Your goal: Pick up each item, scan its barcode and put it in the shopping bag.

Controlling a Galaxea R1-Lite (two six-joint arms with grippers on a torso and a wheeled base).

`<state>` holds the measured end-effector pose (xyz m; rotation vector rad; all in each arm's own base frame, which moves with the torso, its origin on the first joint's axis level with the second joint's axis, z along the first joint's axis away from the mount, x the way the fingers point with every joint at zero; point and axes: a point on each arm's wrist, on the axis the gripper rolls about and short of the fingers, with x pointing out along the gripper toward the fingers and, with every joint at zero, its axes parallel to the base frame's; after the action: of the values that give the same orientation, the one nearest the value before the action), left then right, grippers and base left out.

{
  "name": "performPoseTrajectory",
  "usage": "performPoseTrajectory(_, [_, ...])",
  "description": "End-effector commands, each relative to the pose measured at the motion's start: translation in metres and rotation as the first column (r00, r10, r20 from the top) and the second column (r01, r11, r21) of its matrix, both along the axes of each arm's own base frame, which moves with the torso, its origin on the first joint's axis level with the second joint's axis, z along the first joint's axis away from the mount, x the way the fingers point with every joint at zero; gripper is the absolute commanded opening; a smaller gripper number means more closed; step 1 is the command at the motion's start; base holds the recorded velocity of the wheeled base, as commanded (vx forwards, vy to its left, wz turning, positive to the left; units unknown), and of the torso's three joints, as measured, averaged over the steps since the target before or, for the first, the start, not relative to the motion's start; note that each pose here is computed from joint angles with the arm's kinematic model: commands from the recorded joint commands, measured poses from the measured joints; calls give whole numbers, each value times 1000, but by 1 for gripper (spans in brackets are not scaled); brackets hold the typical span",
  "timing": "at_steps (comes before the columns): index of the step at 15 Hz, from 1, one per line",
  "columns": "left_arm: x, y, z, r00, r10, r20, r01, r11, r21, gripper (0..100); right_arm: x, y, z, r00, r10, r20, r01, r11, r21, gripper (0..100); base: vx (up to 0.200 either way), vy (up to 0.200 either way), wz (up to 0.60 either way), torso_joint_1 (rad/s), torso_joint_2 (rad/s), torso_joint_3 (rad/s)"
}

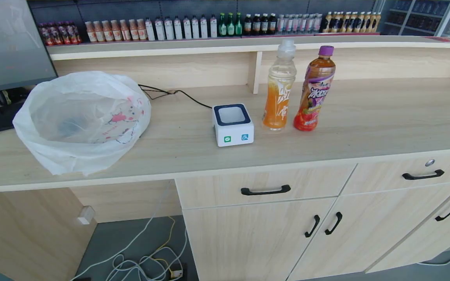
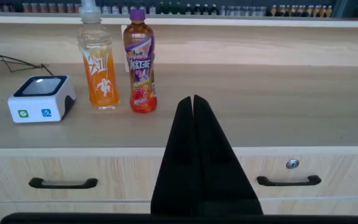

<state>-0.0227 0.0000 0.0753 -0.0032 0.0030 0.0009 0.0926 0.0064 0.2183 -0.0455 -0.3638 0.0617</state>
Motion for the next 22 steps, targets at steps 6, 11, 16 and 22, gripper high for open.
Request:
performPoseTrajectory(6, [0,0,0,1000,1,0,-1,1000,-3,100,74,20,-14,994,99,-48,-98,995,23,0,0,0,0,0,0,0])
performPoseTrajectory(11, [0,0,0,1000,2,0,-2,1000,-4,100,83,21,-22,995,81,-65,-83,996,-28,0,0,0,0,0,0,0])
performPoseTrajectory(16, [0,0,0,1000,2,0,-2,1000,-6,100,110,44,-20,984,164,-65,-167,985,-37,0,0,0,0,0,0,0])
performPoseTrajectory(22, [0,0,0,1000,1,0,-1,1000,-6,100,147,77,-28,963,245,-112,-251,967,-39,0,0,0,0,0,0,0])
